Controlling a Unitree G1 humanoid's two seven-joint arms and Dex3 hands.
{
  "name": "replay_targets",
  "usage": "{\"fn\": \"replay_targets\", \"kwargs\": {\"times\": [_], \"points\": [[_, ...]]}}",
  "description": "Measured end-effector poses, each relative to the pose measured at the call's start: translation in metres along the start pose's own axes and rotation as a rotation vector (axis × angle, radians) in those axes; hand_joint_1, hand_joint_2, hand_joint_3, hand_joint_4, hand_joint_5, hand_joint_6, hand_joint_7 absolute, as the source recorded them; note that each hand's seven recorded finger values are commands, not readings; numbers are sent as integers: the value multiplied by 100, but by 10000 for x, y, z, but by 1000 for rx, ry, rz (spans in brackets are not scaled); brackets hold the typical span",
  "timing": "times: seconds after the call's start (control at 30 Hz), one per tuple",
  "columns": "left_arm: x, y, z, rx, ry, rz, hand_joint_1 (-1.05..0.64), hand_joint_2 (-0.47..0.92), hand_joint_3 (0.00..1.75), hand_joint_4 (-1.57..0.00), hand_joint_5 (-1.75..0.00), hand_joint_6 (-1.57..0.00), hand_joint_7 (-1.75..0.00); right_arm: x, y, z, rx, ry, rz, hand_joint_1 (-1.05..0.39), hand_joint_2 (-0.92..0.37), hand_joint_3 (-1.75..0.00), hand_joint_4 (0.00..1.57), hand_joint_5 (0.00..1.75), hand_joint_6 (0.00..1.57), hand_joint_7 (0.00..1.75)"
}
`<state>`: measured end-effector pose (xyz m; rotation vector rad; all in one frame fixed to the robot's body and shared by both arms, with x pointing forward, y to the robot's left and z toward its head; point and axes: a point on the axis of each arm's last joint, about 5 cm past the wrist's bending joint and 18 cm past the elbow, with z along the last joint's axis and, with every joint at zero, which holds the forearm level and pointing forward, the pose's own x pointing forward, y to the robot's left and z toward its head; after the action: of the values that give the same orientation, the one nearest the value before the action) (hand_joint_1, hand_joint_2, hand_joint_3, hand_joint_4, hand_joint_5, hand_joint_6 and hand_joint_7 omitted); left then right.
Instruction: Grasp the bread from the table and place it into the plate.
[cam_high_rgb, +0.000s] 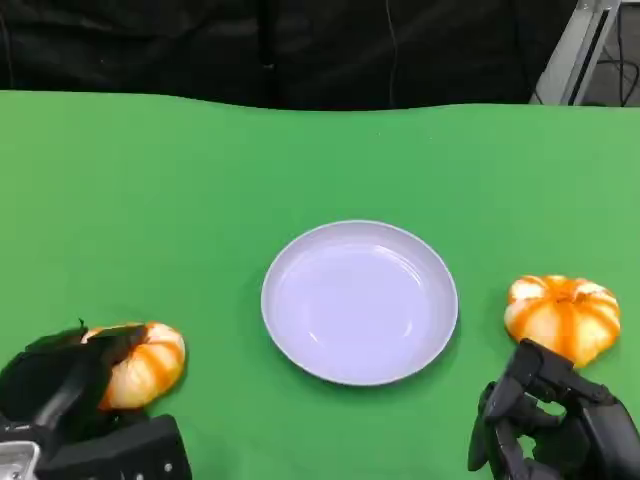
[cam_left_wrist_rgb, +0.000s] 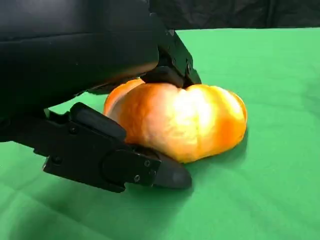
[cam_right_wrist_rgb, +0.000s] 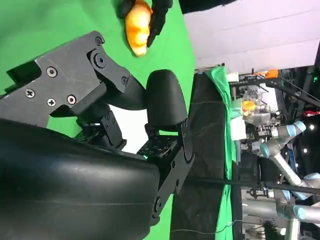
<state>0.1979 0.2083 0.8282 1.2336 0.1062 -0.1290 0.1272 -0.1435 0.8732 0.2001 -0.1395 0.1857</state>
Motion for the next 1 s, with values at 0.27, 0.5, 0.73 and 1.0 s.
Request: {"fn": "replay_targets", "kwargs": {"times": [0.27, 0.5, 0.73, 1.0], "points": [[4, -16, 29, -20, 10, 58, -21, 92, 24, -106, -37, -102, -17, 2, 0, 5, -1, -3, 0, -14, -57, -120, 83, 175, 68, 168], [-9, 54, 93, -72, -23, 118, -14, 92, 26, -63, -174, -55, -169, 4, 0, 16, -2, -9, 1, -15, -57, -120, 83, 175, 68, 169], [-8, 98, 113, -94, -30, 146, -12, 92, 25, -63, -175, -51, -175, 4, -1, 19, -2, -10, 1, -14, -57, -121, 83, 175, 67, 170], [-24, 175, 164, -111, -58, 192, -11, 92, 25, -63, -175, -49, -175, 5, -3, 21, -4, -13, 4, -13, -57, -122, 83, 175, 67, 169]]}}
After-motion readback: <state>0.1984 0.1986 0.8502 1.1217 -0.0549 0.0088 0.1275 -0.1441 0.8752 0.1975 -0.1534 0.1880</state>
